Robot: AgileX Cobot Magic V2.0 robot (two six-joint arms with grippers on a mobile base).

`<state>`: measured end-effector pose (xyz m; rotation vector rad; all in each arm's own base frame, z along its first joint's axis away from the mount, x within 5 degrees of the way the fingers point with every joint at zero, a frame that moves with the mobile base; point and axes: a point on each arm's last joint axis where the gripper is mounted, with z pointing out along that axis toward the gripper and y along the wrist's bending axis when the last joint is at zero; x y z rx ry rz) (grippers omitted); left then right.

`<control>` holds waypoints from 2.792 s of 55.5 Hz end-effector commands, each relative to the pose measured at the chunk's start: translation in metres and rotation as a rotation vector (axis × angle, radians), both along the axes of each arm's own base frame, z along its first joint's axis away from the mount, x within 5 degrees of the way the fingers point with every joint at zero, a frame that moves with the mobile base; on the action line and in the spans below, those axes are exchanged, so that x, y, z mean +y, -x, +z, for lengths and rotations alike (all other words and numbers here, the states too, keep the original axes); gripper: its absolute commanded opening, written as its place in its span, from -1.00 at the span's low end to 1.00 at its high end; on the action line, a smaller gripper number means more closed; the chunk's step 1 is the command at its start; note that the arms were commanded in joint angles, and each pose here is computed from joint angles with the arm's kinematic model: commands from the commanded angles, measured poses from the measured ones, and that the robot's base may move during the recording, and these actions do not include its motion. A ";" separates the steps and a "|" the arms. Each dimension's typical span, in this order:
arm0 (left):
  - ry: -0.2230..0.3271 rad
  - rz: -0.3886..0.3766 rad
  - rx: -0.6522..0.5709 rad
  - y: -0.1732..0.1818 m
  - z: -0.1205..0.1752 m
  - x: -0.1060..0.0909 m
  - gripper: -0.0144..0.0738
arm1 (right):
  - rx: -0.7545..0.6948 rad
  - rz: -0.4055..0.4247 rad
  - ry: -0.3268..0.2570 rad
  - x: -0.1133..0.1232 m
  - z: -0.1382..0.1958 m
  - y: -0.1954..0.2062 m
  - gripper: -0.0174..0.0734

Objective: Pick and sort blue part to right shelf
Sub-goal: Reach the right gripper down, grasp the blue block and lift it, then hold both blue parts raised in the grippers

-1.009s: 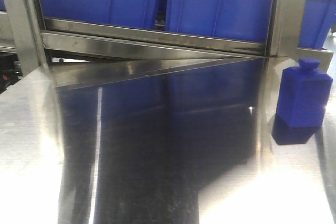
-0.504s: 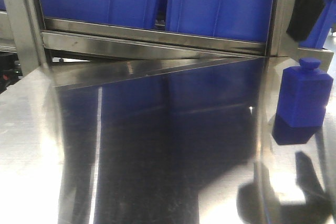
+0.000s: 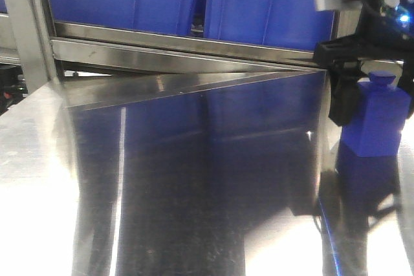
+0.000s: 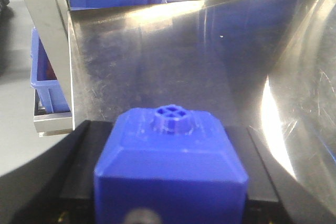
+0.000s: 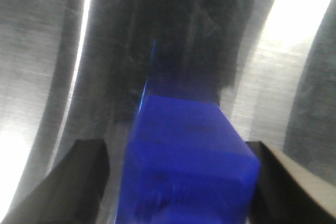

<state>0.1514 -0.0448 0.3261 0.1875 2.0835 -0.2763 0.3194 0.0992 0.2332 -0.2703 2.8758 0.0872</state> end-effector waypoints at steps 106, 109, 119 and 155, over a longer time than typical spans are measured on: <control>0.004 0.124 -0.538 0.102 -0.006 0.037 0.08 | -1.335 0.053 -0.289 -0.098 0.085 0.310 -0.21; 0.004 0.124 -0.538 0.102 -0.006 0.037 0.08 | -1.355 0.052 -0.294 -0.099 0.085 0.313 -0.21; 0.004 0.124 -0.538 0.102 -0.006 0.037 0.08 | -1.393 0.052 -0.305 -0.099 0.089 0.315 -0.21; 0.004 0.124 -0.538 0.102 -0.006 0.037 0.08 | -1.383 0.052 -0.302 -0.099 0.088 0.314 -0.21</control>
